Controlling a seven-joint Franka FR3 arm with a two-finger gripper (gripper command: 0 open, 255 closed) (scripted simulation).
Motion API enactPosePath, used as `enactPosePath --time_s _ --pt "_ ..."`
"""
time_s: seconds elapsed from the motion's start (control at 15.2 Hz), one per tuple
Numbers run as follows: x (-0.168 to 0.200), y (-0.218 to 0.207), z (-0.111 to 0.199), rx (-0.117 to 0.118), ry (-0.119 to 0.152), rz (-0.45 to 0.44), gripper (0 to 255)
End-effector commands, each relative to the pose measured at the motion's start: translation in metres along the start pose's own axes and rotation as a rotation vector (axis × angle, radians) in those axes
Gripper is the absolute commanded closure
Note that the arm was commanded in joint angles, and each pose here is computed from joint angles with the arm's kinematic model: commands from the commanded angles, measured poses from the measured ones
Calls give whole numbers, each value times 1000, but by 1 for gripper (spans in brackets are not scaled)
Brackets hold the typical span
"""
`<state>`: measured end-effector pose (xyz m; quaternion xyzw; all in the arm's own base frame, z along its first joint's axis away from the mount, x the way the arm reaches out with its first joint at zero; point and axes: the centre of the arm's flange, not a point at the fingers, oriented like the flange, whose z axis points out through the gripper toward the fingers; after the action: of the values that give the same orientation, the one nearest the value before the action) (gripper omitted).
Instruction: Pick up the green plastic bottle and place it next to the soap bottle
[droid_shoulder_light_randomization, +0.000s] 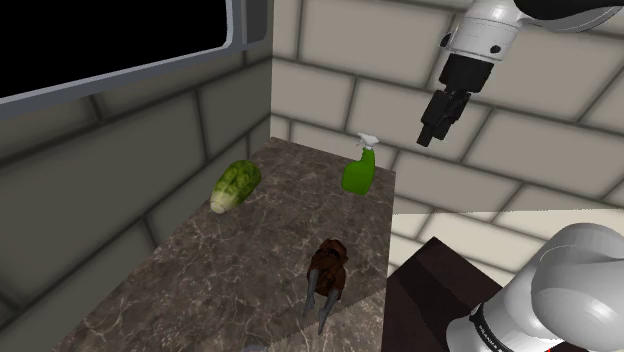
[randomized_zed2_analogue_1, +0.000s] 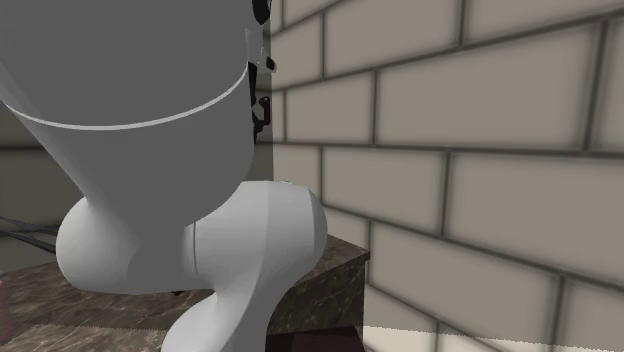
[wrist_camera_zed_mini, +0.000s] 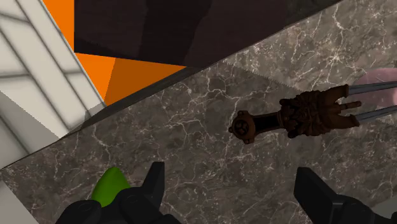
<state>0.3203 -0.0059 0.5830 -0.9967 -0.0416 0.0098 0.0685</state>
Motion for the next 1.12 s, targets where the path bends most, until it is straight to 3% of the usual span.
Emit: enactPosePath --time_s 0.0,1.06 --pt "0 0 0 0 0 0 0" --pt "134 130 74 -55 42 -208 0"
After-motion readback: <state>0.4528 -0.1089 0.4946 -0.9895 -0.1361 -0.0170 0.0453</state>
